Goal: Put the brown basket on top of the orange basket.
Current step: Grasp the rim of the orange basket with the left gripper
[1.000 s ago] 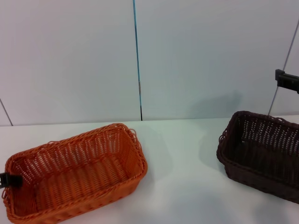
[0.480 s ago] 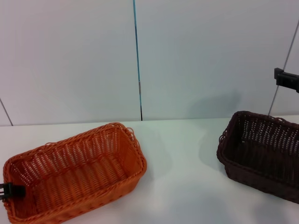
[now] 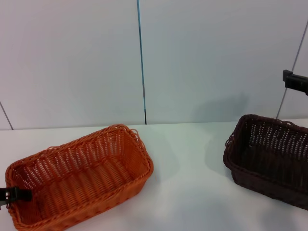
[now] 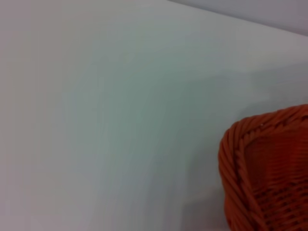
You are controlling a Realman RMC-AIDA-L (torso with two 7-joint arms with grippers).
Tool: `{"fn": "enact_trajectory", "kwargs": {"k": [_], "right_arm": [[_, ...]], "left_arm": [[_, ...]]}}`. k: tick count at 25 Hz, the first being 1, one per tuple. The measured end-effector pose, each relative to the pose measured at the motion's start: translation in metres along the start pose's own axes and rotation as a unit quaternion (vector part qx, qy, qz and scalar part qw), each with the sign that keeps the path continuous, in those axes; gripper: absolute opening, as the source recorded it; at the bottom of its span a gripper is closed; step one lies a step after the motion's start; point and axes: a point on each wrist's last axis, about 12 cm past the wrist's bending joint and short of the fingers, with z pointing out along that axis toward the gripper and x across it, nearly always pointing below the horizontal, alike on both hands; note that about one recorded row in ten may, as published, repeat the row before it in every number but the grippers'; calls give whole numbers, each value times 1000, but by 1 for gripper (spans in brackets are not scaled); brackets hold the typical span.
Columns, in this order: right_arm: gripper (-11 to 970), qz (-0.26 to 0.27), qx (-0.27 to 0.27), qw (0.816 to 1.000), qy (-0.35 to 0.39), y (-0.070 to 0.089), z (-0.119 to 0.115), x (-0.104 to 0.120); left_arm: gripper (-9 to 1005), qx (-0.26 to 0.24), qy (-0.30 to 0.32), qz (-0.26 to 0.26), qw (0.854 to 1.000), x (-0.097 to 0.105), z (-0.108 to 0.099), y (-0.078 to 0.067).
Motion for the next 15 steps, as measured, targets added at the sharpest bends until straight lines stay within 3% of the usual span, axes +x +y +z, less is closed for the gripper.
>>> {"fn": "enact_trajectory", "kwargs": {"k": [8,15], "right_arm": [[925,-2,0,1000,2,0,0,2],[925,-3,2,1000,4,-1,1,3]], "left_arm": [[874,4,6,-5,1000,3,1,-1],[680,7,14,-6,1000,5,1,-1]]}}
